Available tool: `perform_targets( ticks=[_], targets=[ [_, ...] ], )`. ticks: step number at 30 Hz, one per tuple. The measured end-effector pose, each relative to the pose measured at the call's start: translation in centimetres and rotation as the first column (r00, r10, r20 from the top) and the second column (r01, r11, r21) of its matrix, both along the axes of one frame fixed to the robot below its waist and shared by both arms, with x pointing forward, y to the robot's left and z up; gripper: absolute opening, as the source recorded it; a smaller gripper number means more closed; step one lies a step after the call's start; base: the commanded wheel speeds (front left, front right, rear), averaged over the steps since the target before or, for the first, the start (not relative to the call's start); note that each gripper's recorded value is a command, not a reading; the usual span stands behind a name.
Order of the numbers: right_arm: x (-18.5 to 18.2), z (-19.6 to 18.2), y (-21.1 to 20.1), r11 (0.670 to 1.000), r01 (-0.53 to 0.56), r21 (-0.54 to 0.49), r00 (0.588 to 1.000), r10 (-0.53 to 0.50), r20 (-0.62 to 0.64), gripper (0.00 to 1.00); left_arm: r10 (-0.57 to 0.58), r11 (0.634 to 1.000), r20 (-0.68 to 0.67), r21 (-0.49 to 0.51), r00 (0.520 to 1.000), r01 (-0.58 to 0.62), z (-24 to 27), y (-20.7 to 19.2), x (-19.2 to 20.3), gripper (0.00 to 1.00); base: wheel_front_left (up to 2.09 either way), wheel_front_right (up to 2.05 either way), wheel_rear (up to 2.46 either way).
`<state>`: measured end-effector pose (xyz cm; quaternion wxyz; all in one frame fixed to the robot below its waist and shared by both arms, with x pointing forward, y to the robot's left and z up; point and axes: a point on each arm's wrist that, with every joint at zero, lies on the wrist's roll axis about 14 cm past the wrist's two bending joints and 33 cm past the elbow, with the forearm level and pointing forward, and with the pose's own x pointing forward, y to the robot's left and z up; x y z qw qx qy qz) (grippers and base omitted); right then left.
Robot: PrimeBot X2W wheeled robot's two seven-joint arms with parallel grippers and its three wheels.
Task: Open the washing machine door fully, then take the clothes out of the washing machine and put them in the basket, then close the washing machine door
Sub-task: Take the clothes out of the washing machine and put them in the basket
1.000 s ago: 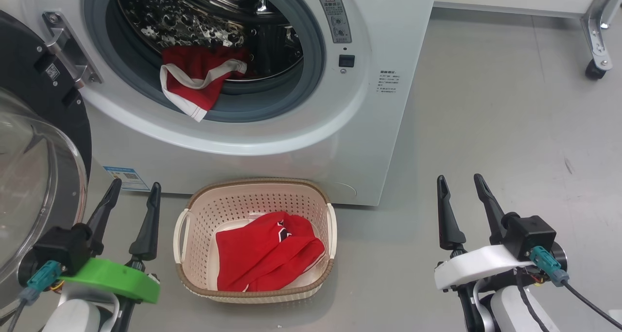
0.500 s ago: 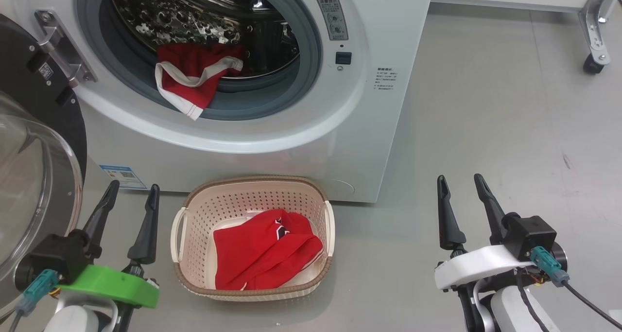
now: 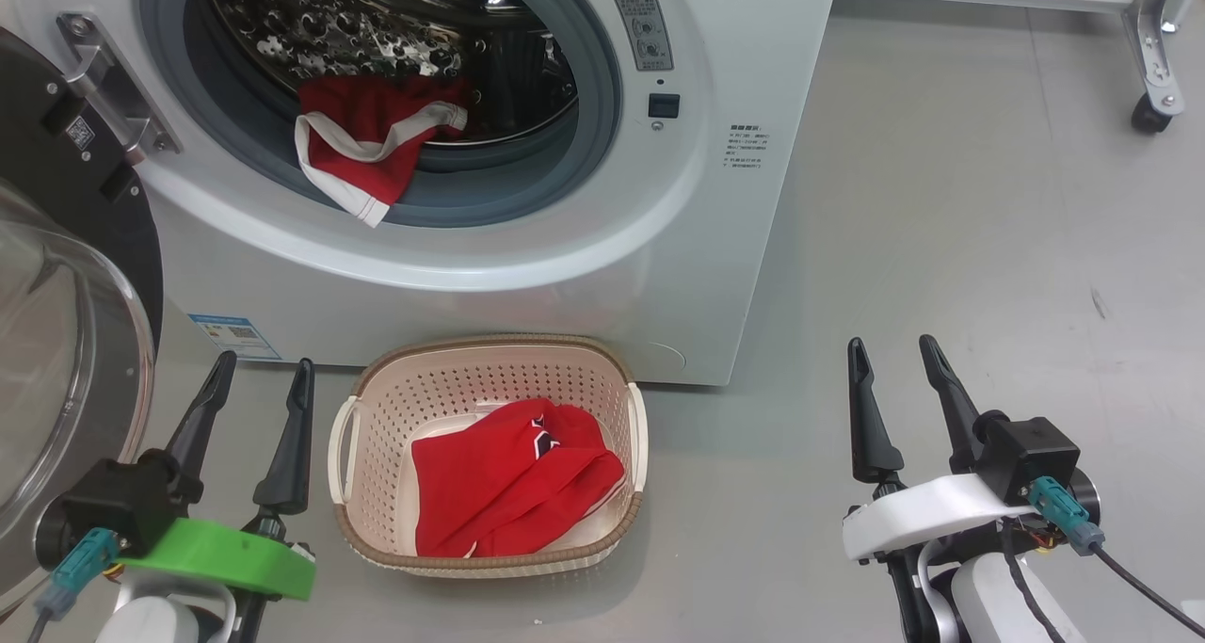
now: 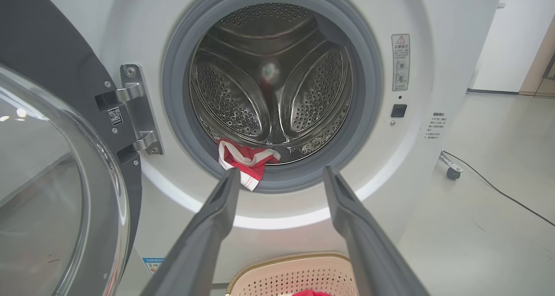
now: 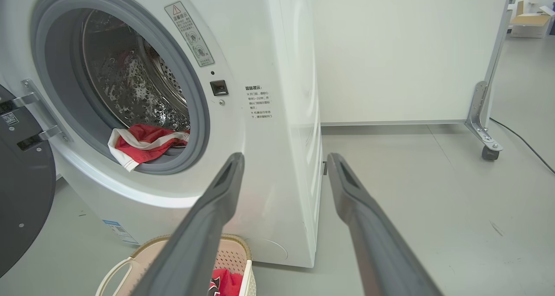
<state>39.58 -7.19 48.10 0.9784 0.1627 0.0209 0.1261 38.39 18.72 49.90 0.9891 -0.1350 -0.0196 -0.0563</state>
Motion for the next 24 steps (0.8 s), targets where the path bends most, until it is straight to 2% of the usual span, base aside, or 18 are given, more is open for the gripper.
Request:
perform_targets(
  ticks=[24],
  targets=[
    [0.14, -0.5, -0.15, 1.0, 0.006, 0.002, 1.0, -0.006, -0.014, 1.0, -0.007, 1.0, -0.008, 0.007, 1.0, 0.007, -0.42, -0.3, 0.35, 1.0, 0.0, 0.0, 0.0]
  ],
)
